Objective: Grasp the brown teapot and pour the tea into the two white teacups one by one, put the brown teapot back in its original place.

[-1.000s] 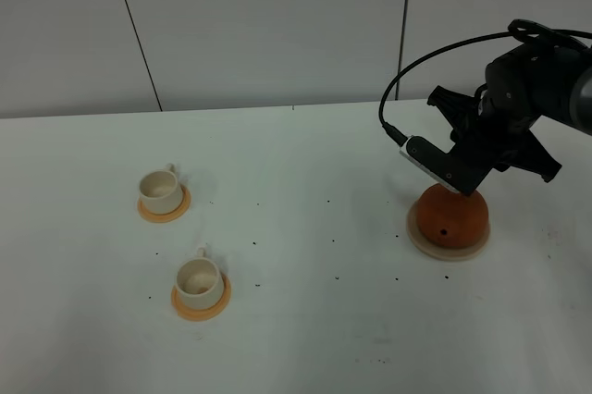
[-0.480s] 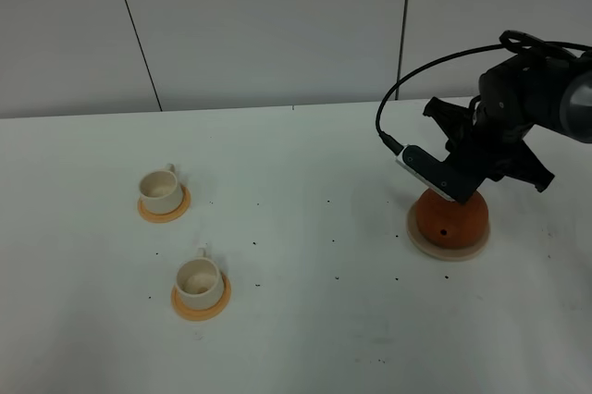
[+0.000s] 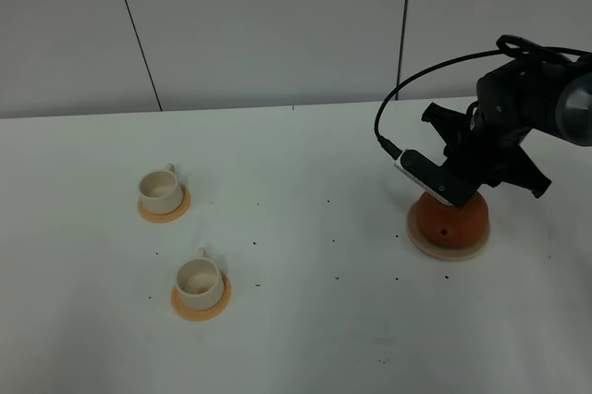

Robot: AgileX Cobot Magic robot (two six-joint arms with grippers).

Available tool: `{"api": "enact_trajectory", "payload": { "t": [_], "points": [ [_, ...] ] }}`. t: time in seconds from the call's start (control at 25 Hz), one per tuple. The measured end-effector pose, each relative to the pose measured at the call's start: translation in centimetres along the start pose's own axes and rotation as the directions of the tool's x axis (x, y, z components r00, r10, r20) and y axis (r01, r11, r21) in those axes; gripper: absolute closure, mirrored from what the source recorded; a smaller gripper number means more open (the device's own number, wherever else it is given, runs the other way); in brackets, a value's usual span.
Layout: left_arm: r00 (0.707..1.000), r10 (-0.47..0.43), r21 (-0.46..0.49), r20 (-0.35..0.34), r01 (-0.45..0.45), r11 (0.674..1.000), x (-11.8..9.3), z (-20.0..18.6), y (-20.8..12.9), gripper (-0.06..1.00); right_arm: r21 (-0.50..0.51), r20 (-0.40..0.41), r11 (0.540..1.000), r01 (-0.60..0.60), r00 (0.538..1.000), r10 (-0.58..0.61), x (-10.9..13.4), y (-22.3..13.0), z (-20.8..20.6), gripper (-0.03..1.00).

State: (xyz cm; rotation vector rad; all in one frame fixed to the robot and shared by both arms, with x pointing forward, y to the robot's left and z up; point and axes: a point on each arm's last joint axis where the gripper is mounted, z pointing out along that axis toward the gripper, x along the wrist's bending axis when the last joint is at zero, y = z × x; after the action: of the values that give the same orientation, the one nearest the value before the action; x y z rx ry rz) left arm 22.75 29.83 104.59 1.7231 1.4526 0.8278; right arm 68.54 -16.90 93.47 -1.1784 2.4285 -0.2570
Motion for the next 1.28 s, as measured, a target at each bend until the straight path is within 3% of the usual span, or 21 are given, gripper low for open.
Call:
{"api": "enact_trajectory", "payload": {
  "t": [1.28],
  "points": [
    [1.000, 0.000, 0.000, 0.000, 0.000, 1.000, 0.00, 0.00, 0.00, 0.75, -0.025, -0.008, 0.999, -0.023, 1.000, 0.022, 0.07, 0.24, 0.04, 0.70]
  ]
}}
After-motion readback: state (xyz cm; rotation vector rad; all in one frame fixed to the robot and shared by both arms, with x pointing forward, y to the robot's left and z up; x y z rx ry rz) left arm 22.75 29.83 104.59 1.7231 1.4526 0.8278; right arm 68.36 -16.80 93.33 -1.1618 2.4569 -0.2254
